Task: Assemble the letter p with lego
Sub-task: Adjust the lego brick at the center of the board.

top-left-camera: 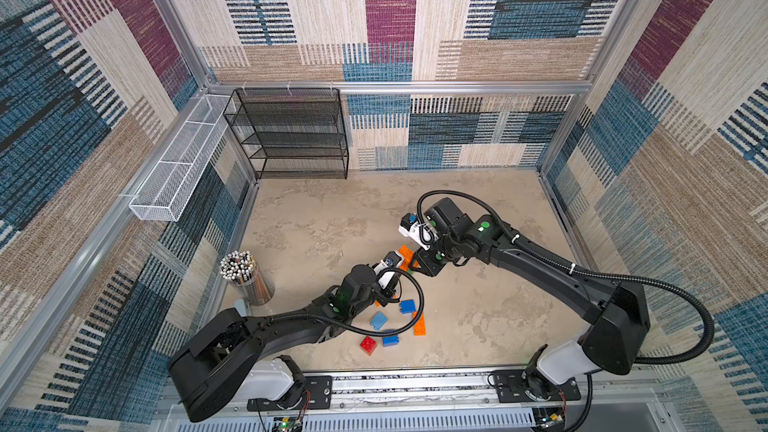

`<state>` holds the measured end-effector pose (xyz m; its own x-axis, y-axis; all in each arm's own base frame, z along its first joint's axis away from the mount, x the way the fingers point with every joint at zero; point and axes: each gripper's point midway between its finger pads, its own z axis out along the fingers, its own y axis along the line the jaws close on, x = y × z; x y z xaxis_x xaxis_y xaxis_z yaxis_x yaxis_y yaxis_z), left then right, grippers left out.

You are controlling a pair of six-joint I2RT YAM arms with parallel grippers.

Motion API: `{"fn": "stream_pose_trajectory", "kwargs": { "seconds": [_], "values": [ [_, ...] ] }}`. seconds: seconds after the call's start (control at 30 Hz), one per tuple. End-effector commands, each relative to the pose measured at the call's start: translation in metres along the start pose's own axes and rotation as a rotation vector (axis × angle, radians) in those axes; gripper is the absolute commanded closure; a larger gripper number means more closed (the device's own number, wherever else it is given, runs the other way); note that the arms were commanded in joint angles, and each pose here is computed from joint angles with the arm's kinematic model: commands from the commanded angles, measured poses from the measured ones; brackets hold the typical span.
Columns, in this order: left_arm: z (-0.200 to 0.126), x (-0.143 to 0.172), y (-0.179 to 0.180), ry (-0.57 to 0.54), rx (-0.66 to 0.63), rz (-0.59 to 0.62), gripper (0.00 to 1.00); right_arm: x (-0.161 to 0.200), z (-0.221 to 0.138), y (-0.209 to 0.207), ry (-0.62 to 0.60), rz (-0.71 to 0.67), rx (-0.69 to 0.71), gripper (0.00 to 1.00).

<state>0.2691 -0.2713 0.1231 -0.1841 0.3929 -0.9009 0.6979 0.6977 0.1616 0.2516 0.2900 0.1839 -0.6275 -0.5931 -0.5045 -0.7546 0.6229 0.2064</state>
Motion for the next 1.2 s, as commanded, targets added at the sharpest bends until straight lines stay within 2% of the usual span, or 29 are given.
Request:
{"fn": "stream_pose_trajectory", "kwargs": {
  "seconds": [0.0,0.17,0.2,0.53,0.7,0.8,0.87,1.03,1.17],
  "values": [
    [-0.002,-0.043,-0.004,-0.145,-0.009,0.083,0.78,0.006,0.004,-0.003,0.023,0.015,0.016,0.75],
    [-0.001,-0.046,-0.009,-0.143,0.000,0.100,0.80,0.006,0.004,-0.004,0.020,0.013,0.022,0.75],
    [0.001,-0.039,-0.010,-0.110,0.006,0.101,0.80,0.004,0.002,-0.004,0.011,0.012,0.025,0.73],
    [0.008,-0.025,-0.005,-0.024,-0.019,0.054,0.80,-0.025,-0.040,-0.011,-0.156,-0.008,0.114,0.37],
    [0.007,-0.017,0.009,0.060,-0.053,-0.013,0.80,-0.037,-0.079,-0.028,-0.287,0.037,0.198,0.31],
    [0.005,-0.006,0.031,0.159,-0.097,-0.122,0.81,-0.039,-0.110,-0.046,-0.393,0.092,0.280,0.29],
    [0.003,0.007,0.048,0.277,-0.141,-0.202,0.81,-0.035,-0.125,-0.054,-0.443,0.120,0.328,0.28],
    [-0.008,0.036,0.079,0.548,-0.264,-0.369,0.81,-0.020,-0.132,-0.060,-0.490,0.182,0.366,0.29],
    [-0.018,0.051,0.096,0.724,-0.337,-0.460,0.80,-0.008,-0.128,-0.056,-0.513,0.219,0.331,0.30]
  ]
}}
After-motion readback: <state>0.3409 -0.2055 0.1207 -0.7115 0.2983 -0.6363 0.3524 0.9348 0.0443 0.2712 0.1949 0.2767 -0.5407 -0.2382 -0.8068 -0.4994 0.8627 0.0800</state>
